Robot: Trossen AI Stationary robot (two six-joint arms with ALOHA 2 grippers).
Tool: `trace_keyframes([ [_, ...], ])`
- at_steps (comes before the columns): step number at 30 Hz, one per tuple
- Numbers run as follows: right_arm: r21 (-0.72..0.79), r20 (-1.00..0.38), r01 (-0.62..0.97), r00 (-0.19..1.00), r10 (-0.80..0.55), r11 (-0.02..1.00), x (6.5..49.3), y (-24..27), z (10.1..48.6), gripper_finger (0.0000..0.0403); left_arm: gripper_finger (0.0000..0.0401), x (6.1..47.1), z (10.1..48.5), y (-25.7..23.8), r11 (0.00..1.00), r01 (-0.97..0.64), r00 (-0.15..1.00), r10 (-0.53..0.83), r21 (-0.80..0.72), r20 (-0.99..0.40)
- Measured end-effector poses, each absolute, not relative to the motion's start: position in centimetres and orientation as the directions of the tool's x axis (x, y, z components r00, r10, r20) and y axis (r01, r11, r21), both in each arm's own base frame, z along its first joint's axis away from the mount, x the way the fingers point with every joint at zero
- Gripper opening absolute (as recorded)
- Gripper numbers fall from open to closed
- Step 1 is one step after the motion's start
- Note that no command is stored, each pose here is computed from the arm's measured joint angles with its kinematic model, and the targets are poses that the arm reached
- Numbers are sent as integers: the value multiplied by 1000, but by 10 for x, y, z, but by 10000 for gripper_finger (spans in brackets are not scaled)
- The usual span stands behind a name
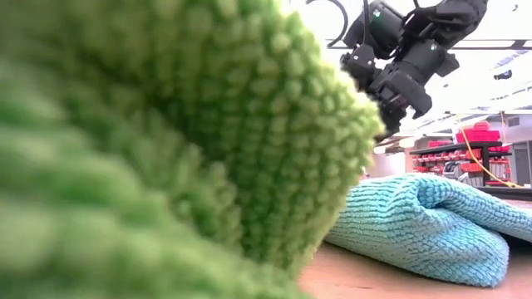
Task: Fold microfiber towels
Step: Fold the pink towel
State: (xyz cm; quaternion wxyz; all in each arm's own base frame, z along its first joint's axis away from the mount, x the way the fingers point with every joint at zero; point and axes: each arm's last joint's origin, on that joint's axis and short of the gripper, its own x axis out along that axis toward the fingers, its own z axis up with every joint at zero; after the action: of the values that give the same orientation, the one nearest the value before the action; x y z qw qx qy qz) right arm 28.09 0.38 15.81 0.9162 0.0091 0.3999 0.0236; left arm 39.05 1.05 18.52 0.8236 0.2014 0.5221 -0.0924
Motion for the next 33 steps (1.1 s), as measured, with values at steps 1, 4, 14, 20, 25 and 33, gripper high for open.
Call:
trace_keyframes([
  [1, 35, -731, -36, 681, 51, 999, 282, 4, 154, 137, 24, 391, 185, 11, 905, 356, 438, 58, 233, -897],
  [4, 29, -749, -42, 660, 50, 999, 285, 4, 143, 137, 31, 391, 183, 9, 906, 356, 433, 57, 228, -900],
  [14, 31, -767, -31, 640, 44, 999, 286, 2, 136, 137, 24, 392, 180, 0, 916, 342, 432, 46, 211, -901],
  [20, 32, -765, -30, 642, 44, 999, 286, 2, 136, 137, 57, 394, 186, -11, 910, 308, 471, 106, 276, -876],
  [25, 40, -766, -20, 642, 44, 999, 286, 2, 136, 137, 97, 396, 179, -25, 863, 295, 465, 245, 410, -851],
  [33, 42, -762, -19, 646, 44, 999, 286, 2, 137, 137, 179, 394, 178, -31, 779, 336, 451, 360, 529, -816],
])
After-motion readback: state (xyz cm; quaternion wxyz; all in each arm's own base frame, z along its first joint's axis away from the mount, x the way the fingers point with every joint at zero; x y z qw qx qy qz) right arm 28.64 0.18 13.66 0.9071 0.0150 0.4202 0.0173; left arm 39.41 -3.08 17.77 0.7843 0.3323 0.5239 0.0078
